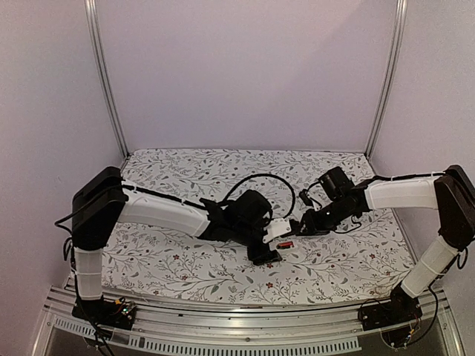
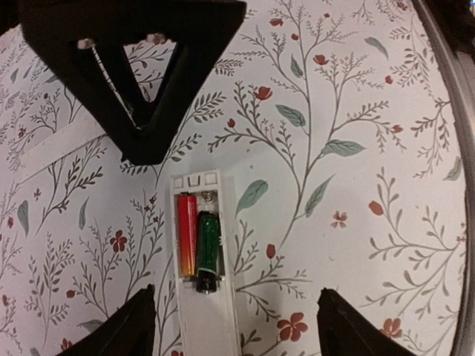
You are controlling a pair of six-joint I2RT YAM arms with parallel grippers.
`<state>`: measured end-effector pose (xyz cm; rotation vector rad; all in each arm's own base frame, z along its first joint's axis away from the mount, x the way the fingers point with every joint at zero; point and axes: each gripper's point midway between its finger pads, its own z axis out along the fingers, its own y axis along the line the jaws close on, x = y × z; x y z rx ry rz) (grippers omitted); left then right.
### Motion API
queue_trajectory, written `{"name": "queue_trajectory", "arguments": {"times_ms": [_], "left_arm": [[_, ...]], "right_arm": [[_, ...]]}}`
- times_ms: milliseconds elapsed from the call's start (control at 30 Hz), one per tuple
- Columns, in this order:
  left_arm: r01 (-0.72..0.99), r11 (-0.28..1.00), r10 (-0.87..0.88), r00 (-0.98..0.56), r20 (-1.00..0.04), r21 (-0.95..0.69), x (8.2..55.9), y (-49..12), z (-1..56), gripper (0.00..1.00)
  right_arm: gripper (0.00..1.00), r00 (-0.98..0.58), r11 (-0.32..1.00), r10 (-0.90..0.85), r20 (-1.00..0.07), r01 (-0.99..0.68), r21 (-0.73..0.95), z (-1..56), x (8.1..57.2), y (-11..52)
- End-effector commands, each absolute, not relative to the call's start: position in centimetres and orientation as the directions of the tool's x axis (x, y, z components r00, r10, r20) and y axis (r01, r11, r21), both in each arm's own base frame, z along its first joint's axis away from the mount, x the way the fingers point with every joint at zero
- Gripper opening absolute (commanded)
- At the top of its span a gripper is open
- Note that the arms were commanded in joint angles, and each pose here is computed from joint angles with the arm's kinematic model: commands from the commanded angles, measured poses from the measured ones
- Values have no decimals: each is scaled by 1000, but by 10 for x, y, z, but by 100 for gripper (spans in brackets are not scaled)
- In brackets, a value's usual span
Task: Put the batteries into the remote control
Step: Place the battery in the battery compartment, then hold the remote control without the battery cover at the center of the board.
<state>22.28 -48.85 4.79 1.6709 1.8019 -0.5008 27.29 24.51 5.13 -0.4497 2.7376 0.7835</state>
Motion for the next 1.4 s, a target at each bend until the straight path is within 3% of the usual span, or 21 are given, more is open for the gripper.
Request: {"name": "queue_trajectory", "arguments": {"times_ms": [0, 100, 300, 500, 633, 767, 1133, 1367], "left_arm": [[981, 171, 668, -50, -742, 87, 228, -463, 88, 79], [961, 249, 654, -78, -752, 117, 242, -430, 90, 87], [964, 249, 647, -93, -757, 96, 226, -409, 73, 92], [956, 272, 636, -95, -766, 108, 226, -411, 60, 91], [936, 315, 627, -80, -775, 158, 237, -414, 52, 84], [955, 265, 598, -54, -800, 134, 226, -419, 50, 70], [968, 233, 621, -73, -780, 95, 218, -420, 25, 70], [974, 216, 609, -78, -789, 70, 214, -423, 23, 52]], "right_arm": [[30, -897, 829, -213, -386, -375, 415, 72, 283, 240], [31, -876, 813, -220, -429, -408, 416, 83, 276, 255], [27, -846, 748, -221, -485, -467, 472, 102, 264, 301], [31, -859, 850, -229, -458, -405, 336, 79, 267, 296], [30, -852, 877, -251, -460, -401, 264, 72, 262, 297], [30, -844, 883, -258, -471, -403, 239, 71, 258, 301], [23, -838, 883, -265, -478, -410, 229, 63, 256, 305], [22, -834, 880, -288, -472, -425, 214, 53, 250, 307]]}}
